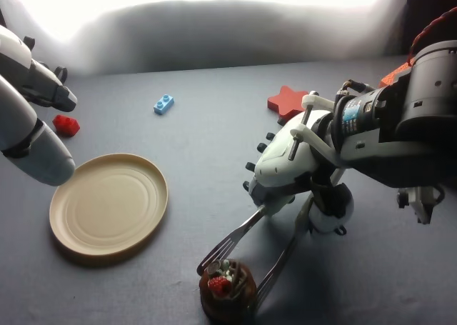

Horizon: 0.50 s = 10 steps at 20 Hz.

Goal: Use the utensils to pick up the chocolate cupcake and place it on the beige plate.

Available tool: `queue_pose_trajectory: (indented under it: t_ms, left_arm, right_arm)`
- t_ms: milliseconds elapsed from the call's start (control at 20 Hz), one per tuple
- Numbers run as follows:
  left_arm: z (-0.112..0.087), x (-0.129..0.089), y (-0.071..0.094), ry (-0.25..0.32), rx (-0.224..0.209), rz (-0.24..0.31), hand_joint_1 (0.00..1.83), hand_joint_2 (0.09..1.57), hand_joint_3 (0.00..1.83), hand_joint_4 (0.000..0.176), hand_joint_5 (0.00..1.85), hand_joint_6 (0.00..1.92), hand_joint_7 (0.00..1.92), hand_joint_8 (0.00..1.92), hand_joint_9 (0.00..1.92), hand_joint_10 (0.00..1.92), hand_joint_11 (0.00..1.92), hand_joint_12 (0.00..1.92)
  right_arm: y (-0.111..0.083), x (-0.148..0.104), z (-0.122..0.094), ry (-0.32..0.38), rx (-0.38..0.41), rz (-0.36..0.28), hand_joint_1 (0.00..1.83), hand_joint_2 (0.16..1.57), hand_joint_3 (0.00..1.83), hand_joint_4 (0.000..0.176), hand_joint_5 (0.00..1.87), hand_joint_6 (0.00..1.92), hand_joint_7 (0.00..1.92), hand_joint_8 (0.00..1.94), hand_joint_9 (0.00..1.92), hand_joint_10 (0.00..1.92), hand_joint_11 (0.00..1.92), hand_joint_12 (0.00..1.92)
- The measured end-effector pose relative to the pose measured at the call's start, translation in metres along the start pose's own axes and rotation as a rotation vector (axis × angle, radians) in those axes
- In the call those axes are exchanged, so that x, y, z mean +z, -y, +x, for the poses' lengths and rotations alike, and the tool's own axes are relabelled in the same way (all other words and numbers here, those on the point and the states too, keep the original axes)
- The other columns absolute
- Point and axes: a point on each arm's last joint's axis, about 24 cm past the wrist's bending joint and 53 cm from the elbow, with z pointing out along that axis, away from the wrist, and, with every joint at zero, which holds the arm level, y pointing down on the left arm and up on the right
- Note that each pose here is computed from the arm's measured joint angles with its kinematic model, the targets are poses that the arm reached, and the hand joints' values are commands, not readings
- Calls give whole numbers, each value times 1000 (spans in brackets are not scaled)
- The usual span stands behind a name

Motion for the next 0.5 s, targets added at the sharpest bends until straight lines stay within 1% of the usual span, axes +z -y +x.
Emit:
queue_pose_trajectory:
  t_ms: [100, 150, 200, 300, 350, 400, 450, 500]
  left_arm:
    - [0, 0, 0, 0, 0, -1, 436, 1008, 0, 0, 0, 0, 0, 0, 0, 0, 7, 4]
    - [0, 0, 0, 0, 0, -1, 450, 1003, 0, 0, 0, 0, 0, 0, 0, 0, 15, 8]
    - [0, 0, 0, 0, 0, 0, 448, 1003, 0, 0, 0, 0, 0, 0, 0, 0, 7, 5]
    - [0, 0, 0, 0, 0, -1, 422, 1004, 0, 0, 0, 0, 0, 0, 0, 0, 5, 3]
    - [0, 0, 0, 0, 0, -1, 420, 1007, 0, 0, 0, 0, 0, 0, 0, 0, 1, 0]
    - [0, 0, 0, 0, 0, -1, 420, 1007, 0, 0, 0, 0, 0, 0, 0, 0, 1, 0]
    - [0, 0, 0, 0, 0, 0, 437, 996, 0, 0, 0, 0, 0, 0, 0, 0, 14, 6]
    - [0, 0, 0, 0, 0, -1, 413, 1002, 0, 0, 0, 0, 0, 0, 0, 0, 0, 0]
  right_arm:
    - [1, 0, -1, 2, -5, 2, 1117, 1100, 0, 0, 392, 596, 383, 1106, 329, 1328, 209, 1666]
    - [1, 0, -1, 2, -5, 2, 1100, 1108, 2, 0, 381, 586, 367, 1112, 309, 1339, 184, 1690]
    - [0, 0, -1, 3, -5, 2, 1116, 1099, 0, 0, 393, 586, 372, 1114, 307, 1340, 175, 1691]
    - [0, 0, -1, 4, -5, 2, 1156, 1093, 0, 0, 469, 564, 421, 1089, 352, 1322, 240, 1666]
    - [0, -1, -2, 6, -4, 0, 1188, 1214, 6, 0, 619, 1156, 753, 1339, 485, 1246, 353, 1634]
    - [-1, -1, -4, 9, -4, -1, 1188, 1214, 6, 0, 619, 1156, 753, 1339, 485, 1246, 353, 1634]
    - [-2, -1, -5, 14, -6, -5, 1301, 1244, 1, 0, 599, 1291, 760, 1375, 660, 1530, 414, 1627]
    - [-3, -1, -6, 16, -8, -8, 1336, 1235, 0, 0, 683, 1211, 753, 1410, 723, 1581, 521, 1617]
